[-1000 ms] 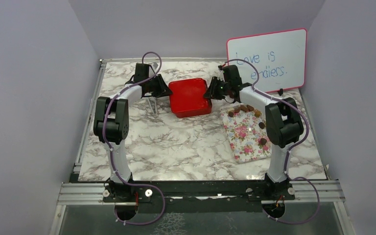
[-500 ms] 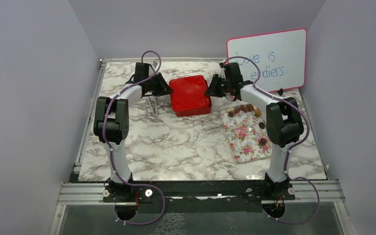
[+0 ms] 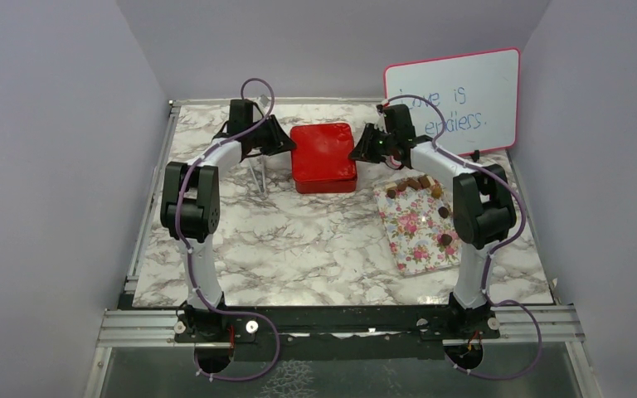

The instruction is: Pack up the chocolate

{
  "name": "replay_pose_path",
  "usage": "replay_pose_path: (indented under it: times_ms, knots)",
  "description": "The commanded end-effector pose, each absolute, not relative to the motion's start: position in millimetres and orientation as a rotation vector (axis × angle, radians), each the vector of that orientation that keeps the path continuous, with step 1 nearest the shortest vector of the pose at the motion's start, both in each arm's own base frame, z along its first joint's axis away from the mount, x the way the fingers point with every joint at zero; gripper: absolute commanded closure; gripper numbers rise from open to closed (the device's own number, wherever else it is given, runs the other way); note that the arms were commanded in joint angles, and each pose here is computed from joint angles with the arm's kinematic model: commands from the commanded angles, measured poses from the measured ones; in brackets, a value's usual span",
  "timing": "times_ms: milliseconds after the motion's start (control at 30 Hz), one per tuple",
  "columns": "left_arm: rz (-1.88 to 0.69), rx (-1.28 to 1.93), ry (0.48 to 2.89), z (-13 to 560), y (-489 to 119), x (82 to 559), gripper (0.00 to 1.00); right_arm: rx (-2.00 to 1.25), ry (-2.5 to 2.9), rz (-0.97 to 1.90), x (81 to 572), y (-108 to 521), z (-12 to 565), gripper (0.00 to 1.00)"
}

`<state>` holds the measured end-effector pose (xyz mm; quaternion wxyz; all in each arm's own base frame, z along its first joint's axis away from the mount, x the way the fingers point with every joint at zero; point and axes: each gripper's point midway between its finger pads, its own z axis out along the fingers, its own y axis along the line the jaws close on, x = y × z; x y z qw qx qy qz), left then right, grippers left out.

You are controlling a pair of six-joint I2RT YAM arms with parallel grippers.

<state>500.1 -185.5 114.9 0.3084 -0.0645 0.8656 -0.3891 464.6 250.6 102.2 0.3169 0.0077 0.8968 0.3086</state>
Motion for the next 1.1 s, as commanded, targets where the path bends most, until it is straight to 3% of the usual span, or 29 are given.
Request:
replay_pose_path:
  times_ms: [0, 233, 467, 700, 933, 1067]
  knots:
    - [-1.12, -0.088, 2.266, 119, -208, 503, 0.7, -0.009, 2.296, 0.872, 476, 261, 119, 0.74]
    - [-1.11, -0.068, 2.29, 99, -209, 511, 0.68, 0.015, 2.306, 0.844, 479, 256, 110, 0.74]
    - [-1.186, 0.02, 2.237, 109, -219, 511, 0.49, 0.057, 2.316, 0.759, 479, 243, 90, 0.74]
    - [-1.088, 0.025, 2.23, 125, -207, 505, 0.38, 0.108, 2.276, 0.747, 477, 233, 82, 0.8]
    - [-0.973, -0.054, 2.314, 113, -192, 494, 0.41, 0.174, 2.211, 0.764, 474, 227, 87, 0.83]
    - [-0.889, -0.063, 2.334, 112, -183, 494, 0.51, 0.171, 2.211, 0.791, 472, 230, 89, 0.83]
